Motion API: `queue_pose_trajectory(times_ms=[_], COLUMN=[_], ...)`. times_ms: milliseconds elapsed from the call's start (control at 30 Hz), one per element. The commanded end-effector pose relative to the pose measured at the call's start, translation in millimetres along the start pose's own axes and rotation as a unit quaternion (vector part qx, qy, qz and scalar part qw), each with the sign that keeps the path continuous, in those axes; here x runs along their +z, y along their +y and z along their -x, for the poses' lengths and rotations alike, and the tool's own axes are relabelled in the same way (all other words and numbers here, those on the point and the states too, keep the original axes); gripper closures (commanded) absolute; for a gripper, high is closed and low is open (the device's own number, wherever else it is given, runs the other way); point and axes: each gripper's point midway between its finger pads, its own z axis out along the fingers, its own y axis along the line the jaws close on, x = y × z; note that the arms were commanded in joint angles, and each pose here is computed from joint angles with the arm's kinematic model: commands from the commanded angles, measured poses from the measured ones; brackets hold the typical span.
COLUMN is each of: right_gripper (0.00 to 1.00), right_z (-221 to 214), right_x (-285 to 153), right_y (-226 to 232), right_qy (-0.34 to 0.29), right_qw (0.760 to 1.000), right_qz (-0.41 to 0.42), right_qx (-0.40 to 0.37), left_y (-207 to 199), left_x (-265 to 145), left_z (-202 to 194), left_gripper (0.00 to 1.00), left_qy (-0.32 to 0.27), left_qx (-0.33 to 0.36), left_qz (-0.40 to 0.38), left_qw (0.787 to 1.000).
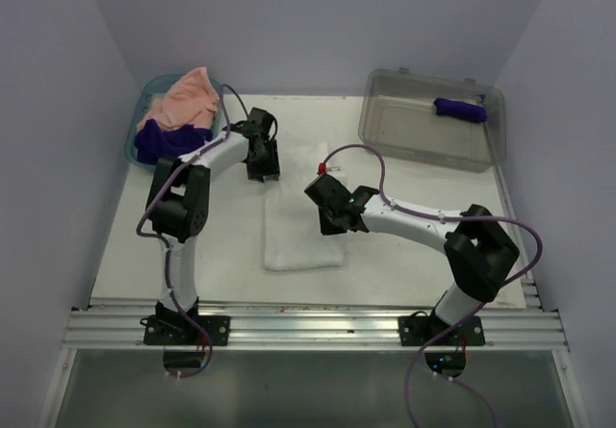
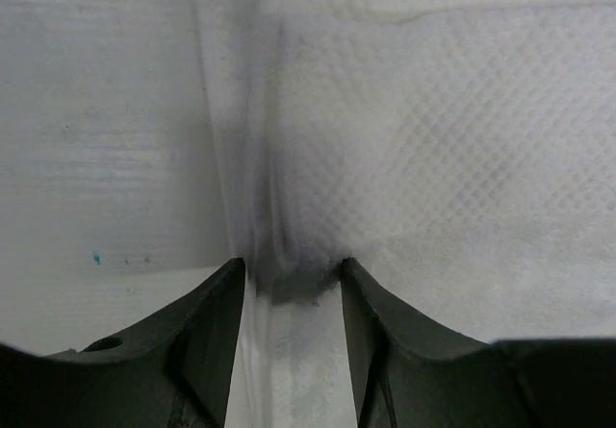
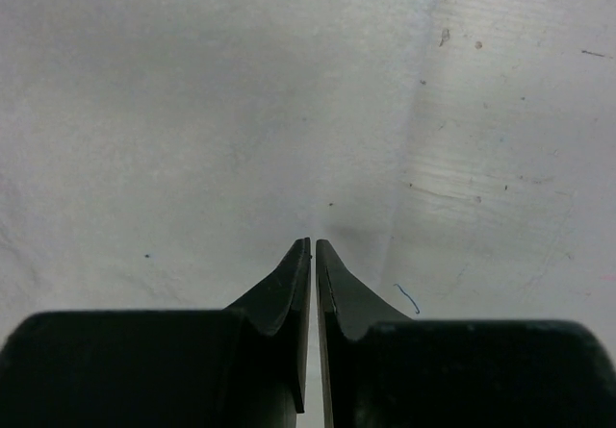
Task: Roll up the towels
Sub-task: Fold the towel, then roll the towel
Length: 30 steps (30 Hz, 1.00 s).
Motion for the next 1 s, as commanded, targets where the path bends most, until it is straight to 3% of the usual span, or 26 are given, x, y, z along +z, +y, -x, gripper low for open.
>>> queue_pose_trajectory(times_ms=[0,133,267,467,667,800,967], right_gripper=[0.90,0.87,0.87,0.85,0.85,0.88,0.85], right_z=[11.2,9.1,1.8,-23.1,-65.8,-84.8,-61.2], right_x=[-15.0,-32.4,-51.9,-53.9,-12.6,2.7,-27.1], right_y=[9.3,2.6,7.9,15.6,11.1,1.2,-1.5], right_qy=[-0.019,-0.033,-0.044,-0.029,0.020,0.044,-0.008], right_qw=[0.999,0.998,0.996,0.996,0.997,0.997,0.999], right_qz=[0.028,0.036,0.064,0.082,0.071,0.049,0.050], right_qx=[0.011,0.033,0.041,0.035,0.034,0.026,0.009], left_y=[7.0,-5.8,-14.2,-50.9,-29.7,-9.6,-9.2], left_x=[-40.4,-125.4,-159.7,-161.6,-112.6,-83.1,-101.9], left_z=[16.0,19.7,-17.3,-120.3,-180.1,-195.6,-176.8], left_gripper=[0.50,0.39,0.37,0.44,0.44,0.47,0.47], left_qy=[-0.037,-0.106,-0.105,-0.028,0.023,0.054,0.022], left_qx=[0.031,0.032,0.029,0.014,0.001,0.001,0.011], left_qz=[0.041,-0.017,-0.075,-0.210,-0.184,-0.131,-0.115], left_qw=[0.998,0.994,0.991,0.977,0.983,0.990,0.993])
